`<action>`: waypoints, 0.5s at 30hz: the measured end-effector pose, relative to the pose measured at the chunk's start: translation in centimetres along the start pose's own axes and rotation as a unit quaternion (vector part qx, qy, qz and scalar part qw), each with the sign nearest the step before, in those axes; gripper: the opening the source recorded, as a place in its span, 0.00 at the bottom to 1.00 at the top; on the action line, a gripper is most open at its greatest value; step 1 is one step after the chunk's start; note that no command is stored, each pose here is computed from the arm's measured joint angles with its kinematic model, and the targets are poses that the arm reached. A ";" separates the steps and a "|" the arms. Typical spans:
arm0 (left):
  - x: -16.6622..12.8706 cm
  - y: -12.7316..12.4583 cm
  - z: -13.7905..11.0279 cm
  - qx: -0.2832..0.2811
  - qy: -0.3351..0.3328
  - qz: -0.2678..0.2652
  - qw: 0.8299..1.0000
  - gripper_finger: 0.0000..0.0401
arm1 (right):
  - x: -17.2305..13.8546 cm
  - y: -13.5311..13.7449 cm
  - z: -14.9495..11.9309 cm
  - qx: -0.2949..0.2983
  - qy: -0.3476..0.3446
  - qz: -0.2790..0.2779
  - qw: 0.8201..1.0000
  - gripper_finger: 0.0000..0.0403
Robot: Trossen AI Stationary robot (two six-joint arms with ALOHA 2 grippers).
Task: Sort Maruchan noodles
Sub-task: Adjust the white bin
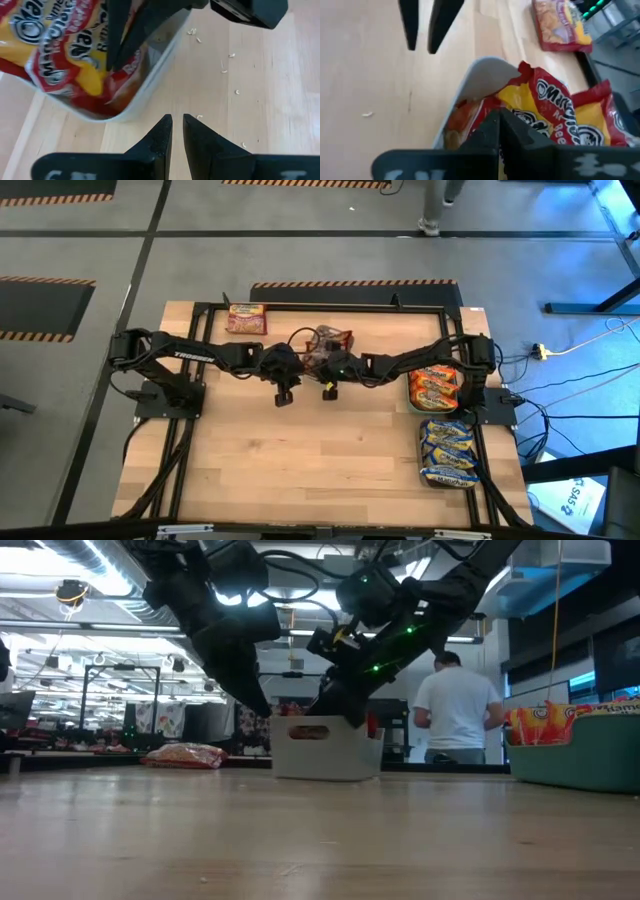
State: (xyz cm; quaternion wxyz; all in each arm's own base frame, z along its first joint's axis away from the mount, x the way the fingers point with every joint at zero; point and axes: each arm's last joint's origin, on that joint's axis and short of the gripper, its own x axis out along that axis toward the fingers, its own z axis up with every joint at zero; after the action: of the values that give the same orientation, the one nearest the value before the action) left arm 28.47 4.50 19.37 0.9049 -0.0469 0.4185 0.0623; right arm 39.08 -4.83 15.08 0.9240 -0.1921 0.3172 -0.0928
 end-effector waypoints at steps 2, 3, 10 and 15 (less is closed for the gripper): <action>0.0 0.0 0.0 0.000 0.000 0.000 1.000 0.10 | 0.0 0.1 0.1 -0.006 -0.002 -0.003 1.000 0.00; 0.0 0.0 0.0 0.000 0.000 0.000 1.000 0.10 | 0.0 0.2 0.1 -0.007 -0.003 -0.001 1.000 0.00; -0.5 0.0 0.4 0.000 -0.012 0.005 1.000 0.10 | -2.0 0.2 1.5 -0.011 -0.010 0.009 1.000 0.00; -1.2 0.2 2.0 -0.003 -0.032 0.036 0.999 0.10 | -5.2 -0.7 2.6 0.001 0.003 0.018 1.000 0.00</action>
State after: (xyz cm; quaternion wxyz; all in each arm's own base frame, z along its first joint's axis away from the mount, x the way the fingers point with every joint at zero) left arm 29.24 4.86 21.56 0.9149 -0.0322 0.3902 0.0978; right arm 36.59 -3.19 20.16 0.9247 -0.1850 0.3237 -0.0768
